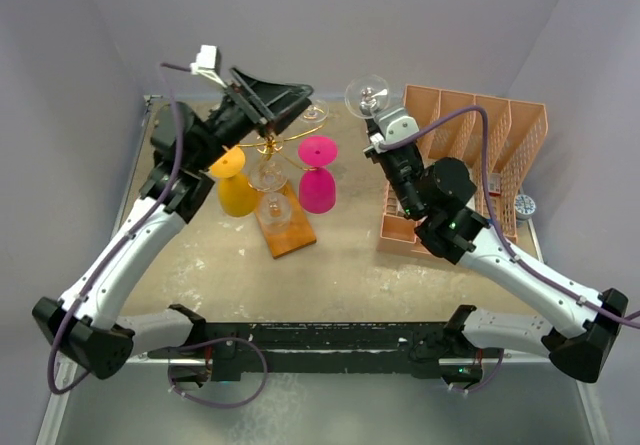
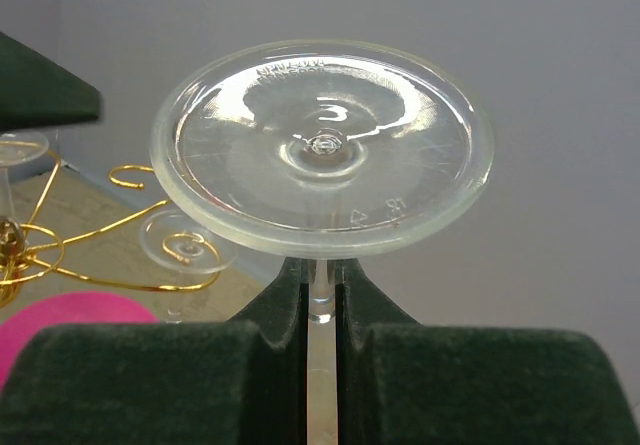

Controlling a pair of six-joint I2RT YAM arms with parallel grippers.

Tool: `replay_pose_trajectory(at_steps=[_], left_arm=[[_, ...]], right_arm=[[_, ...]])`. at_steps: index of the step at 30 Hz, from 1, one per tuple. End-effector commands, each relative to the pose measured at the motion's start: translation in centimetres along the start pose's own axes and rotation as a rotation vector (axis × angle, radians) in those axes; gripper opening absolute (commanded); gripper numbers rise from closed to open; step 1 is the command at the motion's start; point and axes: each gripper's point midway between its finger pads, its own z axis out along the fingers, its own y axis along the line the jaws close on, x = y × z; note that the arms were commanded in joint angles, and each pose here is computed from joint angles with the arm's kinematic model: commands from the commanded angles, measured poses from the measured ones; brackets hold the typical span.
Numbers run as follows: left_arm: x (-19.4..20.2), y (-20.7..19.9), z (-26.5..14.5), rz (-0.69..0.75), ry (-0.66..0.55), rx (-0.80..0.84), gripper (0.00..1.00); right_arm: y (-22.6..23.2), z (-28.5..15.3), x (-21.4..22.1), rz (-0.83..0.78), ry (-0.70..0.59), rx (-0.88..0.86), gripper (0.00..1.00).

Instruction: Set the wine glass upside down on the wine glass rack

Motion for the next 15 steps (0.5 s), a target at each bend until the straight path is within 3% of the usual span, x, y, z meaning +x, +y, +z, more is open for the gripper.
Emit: replay_pose_trajectory(at_steps=[1, 10, 15], left_arm=[[2.2, -2.5, 2.1, 0.077, 0.063, 0.074, 0.54], [6.2, -4.1, 3.1, 0.079, 0.17, 0.173, 0.54], [6.3, -3.3, 3.4, 0.076, 0.166, 0.138, 0.46]], right_arm=[[-0.7, -0.9, -2.4, -0.009, -0.062, -0.041, 0.0], [0.6, -1.1, -1.6, -0.02, -0.024, -0.119, 0.0], [0.8, -1.2, -1.7, -0.02, -0.026, -0.137, 0.0]])
